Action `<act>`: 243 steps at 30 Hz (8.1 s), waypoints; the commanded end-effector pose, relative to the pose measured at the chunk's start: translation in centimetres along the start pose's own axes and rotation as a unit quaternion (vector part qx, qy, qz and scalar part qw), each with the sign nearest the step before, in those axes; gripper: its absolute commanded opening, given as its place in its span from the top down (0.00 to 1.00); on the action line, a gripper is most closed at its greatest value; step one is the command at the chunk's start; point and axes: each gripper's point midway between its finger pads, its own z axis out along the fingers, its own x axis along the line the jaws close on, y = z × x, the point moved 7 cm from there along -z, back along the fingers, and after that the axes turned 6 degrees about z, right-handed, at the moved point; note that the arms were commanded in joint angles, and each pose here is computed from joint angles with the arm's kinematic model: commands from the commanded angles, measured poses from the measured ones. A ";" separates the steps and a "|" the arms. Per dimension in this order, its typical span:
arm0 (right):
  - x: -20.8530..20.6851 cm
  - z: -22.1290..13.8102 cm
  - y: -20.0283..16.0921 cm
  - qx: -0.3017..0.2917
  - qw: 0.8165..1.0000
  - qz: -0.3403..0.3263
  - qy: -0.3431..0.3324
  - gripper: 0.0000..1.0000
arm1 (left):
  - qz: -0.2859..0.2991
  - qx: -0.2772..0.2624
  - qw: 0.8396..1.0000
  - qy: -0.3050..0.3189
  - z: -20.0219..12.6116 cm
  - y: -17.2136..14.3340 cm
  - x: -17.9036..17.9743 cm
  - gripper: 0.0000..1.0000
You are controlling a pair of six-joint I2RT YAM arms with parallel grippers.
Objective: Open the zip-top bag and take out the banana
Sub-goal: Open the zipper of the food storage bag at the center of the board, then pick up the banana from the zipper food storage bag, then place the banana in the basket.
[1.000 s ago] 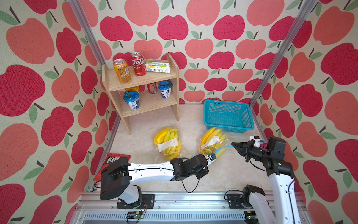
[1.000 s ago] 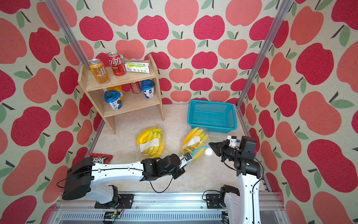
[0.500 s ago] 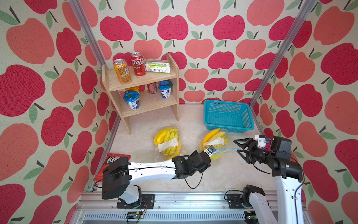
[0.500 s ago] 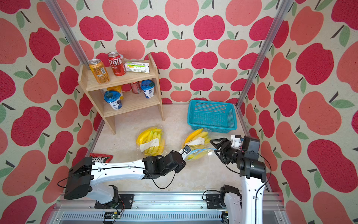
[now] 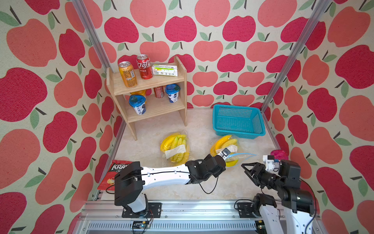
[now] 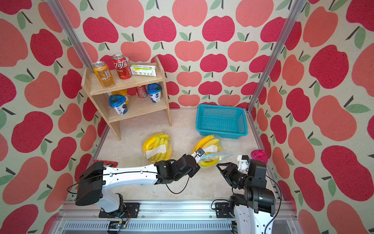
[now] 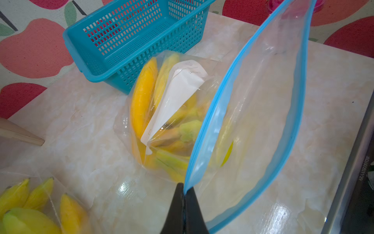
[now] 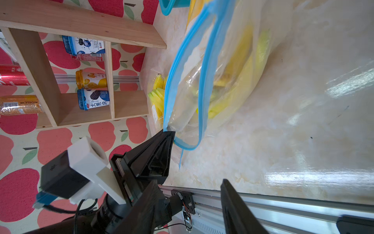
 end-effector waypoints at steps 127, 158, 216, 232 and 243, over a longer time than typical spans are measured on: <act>-1.0 21.5 -2.7 -0.036 0.851 -0.482 -0.207 0.66 | -0.186 -0.047 0.981 -0.016 -1.5 -1.4 -0.4 1.00; 0.0 13.1 -5.6 0.054 0.872 -0.478 -0.090 0.89 | -0.207 -0.021 0.978 0.010 0.5 -2.2 3.2 1.00; 12.0 2.6 -2.0 -0.204 0.849 -0.436 0.218 0.88 | -0.241 0.002 0.970 -0.025 -0.4 -3.2 3.6 1.00; 23.3 5.3 -0.7 -0.172 0.846 -0.452 0.225 0.90 | -0.215 -0.006 0.976 -0.024 -0.3 -2.3 3.2 1.00; 24.7 12.5 9.5 -0.262 0.809 -0.525 0.030 0.92 | -0.195 -0.011 0.980 -0.031 -0.1 -1.8 3.1 1.00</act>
